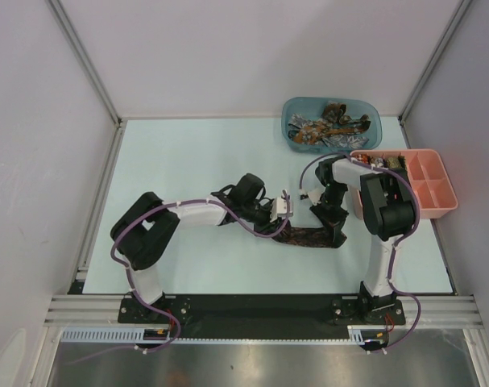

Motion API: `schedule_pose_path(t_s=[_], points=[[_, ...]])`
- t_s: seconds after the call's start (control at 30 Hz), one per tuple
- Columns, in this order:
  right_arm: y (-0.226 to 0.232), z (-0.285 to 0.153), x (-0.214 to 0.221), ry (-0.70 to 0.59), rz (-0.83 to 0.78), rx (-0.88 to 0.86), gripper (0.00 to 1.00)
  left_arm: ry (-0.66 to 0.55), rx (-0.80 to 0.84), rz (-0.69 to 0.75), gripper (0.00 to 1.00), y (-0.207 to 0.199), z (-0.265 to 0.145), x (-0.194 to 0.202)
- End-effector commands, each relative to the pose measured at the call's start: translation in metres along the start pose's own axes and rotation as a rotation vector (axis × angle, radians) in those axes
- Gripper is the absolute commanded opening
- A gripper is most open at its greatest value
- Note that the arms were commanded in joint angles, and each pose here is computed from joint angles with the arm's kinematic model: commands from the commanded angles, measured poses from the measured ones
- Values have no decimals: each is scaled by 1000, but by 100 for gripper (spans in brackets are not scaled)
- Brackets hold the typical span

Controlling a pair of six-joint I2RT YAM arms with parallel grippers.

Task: Roll the ties
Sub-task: Roll the tie at the center of the board.

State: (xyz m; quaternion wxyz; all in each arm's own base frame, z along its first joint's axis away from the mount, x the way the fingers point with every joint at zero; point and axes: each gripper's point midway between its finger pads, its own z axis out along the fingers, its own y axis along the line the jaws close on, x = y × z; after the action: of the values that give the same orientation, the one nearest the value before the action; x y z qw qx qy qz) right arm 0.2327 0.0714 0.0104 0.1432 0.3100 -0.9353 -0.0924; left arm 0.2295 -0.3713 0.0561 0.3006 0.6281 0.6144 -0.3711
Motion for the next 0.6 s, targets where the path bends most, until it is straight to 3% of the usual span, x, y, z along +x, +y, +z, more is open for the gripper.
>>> schedule_pose_path(t_s=[0.0,0.3,0.57], points=[[-23,18,-15,-2,-9,69,0,48,33,21,7,-1,-12,5],[-14,-22,-31,-70,-25,44,0,117,13,-1,5,6,-9,20],[-14,-23,-39,-81,-27,32,0,122,22,-1,5,5,-8,23]])
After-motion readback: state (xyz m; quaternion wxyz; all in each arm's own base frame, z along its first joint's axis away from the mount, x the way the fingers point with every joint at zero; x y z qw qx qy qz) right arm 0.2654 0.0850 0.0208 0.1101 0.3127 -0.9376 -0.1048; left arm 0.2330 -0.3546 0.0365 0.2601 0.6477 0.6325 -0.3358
